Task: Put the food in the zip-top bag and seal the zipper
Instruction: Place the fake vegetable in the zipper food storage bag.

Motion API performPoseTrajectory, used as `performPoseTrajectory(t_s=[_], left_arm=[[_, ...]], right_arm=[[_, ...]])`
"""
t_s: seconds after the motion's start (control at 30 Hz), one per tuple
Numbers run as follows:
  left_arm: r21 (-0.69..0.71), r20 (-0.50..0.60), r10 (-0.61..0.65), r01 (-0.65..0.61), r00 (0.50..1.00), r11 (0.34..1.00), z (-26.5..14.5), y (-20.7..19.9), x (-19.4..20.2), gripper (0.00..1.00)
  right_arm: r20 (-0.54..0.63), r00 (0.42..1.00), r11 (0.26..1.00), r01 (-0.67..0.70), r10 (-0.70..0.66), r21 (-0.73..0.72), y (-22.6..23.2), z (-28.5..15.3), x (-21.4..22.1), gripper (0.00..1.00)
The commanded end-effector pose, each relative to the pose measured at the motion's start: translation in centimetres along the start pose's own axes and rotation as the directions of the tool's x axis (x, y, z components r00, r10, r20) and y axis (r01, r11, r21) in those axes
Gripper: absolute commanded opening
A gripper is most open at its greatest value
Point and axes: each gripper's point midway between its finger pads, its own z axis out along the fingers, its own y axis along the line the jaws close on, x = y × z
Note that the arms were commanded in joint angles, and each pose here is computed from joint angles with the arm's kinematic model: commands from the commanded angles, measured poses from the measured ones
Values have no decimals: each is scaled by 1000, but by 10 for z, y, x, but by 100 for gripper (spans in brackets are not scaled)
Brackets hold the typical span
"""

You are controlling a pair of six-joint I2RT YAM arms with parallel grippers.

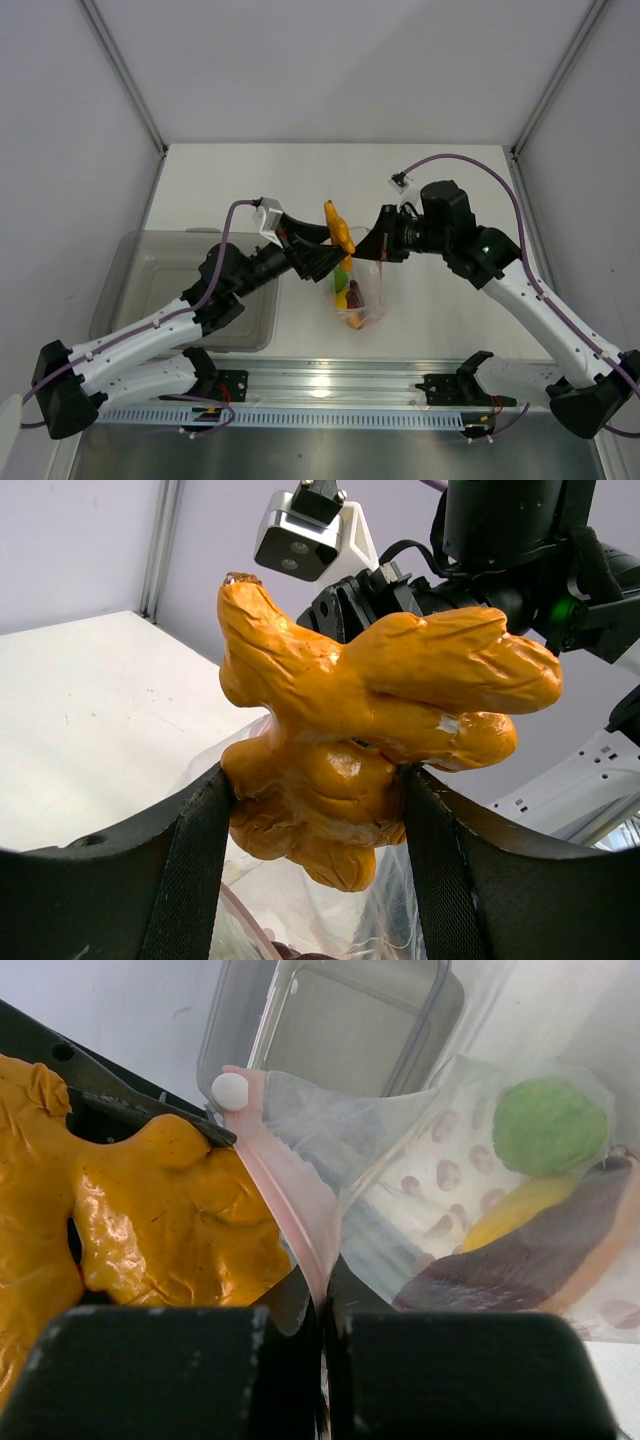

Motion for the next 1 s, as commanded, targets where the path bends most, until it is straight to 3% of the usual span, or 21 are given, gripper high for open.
performPoseTrajectory(t_s=[0.0, 0.27, 0.6, 0.87, 0.9, 0.97], left_arm=[[27, 26, 26, -26, 999, 999, 1, -7, -4, 52], [124, 25, 61, -64, 998, 990, -3, -36, -11, 54], [83, -25, 64, -61, 998, 995, -11, -30, 10, 59], [47, -91, 59, -55, 994, 997, -2, -21, 26, 84], [44, -98, 59, -54, 993, 998, -2, -19, 29, 94], [37, -89, 54, -51, 995, 998, -4, -17, 30, 100]], right_arm=[[43, 999, 997, 28, -25, -67, 17, -9, -9, 0], [43, 999, 998, 23, -21, -64, 12, -8, -7, 0], [44, 999, 997, 24, -21, -71, 13, -9, -7, 0], [51, 998, 997, 24, -20, -78, 16, -13, -7, 0], [52, 998, 997, 26, -22, -78, 16, -13, -7, 0], [51, 998, 997, 25, -21, -73, 15, -14, -6, 0]])
